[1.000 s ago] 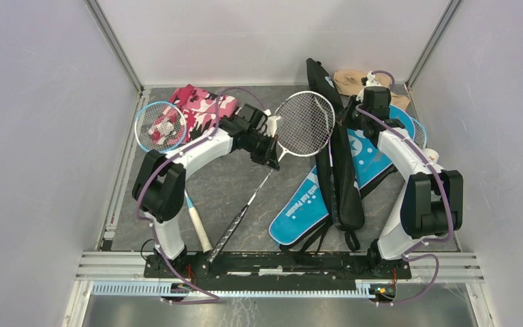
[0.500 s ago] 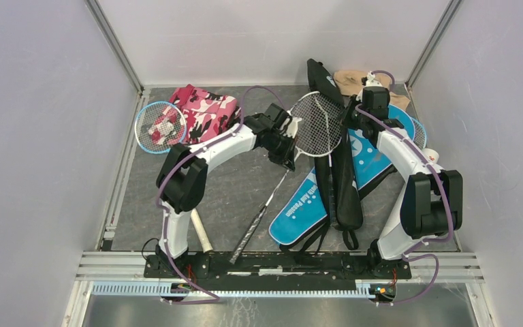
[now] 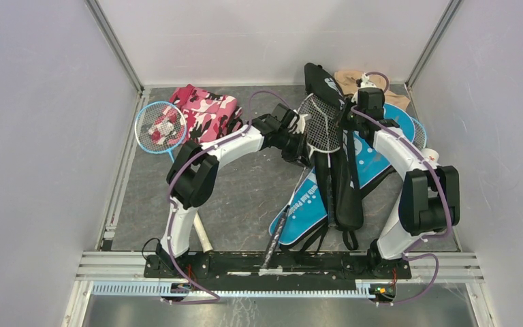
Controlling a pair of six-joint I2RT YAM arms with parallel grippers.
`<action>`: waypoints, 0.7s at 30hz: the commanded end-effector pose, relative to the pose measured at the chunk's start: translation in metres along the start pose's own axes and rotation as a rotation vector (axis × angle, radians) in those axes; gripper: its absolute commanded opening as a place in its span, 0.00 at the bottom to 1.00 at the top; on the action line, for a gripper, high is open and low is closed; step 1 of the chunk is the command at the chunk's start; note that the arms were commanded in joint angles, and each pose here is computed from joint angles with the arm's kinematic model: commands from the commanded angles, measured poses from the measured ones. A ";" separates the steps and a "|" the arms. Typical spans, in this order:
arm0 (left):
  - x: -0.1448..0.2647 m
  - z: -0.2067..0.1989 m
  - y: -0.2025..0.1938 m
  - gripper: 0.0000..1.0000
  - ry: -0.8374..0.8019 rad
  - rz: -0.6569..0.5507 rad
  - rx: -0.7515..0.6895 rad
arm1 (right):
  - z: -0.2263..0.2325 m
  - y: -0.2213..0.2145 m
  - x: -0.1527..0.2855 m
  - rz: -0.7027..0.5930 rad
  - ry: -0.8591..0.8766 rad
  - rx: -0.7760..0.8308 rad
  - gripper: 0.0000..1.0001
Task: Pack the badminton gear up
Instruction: Place the racket in the racket bag.
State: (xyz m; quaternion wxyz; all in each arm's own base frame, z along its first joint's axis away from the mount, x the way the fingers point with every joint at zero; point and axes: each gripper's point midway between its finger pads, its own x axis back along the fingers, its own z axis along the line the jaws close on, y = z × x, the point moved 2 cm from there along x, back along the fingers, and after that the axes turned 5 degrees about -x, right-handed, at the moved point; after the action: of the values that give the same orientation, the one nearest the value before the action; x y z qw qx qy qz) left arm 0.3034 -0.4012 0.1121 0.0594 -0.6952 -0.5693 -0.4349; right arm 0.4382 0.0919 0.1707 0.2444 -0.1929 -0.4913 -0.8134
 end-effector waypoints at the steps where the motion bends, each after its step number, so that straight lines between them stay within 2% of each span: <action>1: -0.008 -0.037 0.029 0.19 -0.185 -0.100 -0.009 | 0.020 0.010 -0.005 -0.026 0.081 -0.002 0.00; 12: -0.032 -0.034 0.045 0.30 -0.259 -0.167 0.026 | 0.023 0.013 -0.010 -0.024 0.089 -0.006 0.00; 21: -0.027 -0.028 0.014 0.53 -0.275 -0.156 0.000 | 0.025 0.018 -0.012 -0.027 0.089 -0.002 0.00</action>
State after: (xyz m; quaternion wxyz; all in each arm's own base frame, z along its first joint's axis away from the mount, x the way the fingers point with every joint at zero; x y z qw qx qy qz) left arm 0.3141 -0.4453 0.0939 -0.0131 -0.6998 -0.6229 -0.3494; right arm 0.4422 0.1038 0.1557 0.2742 -0.1953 -0.4805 -0.8098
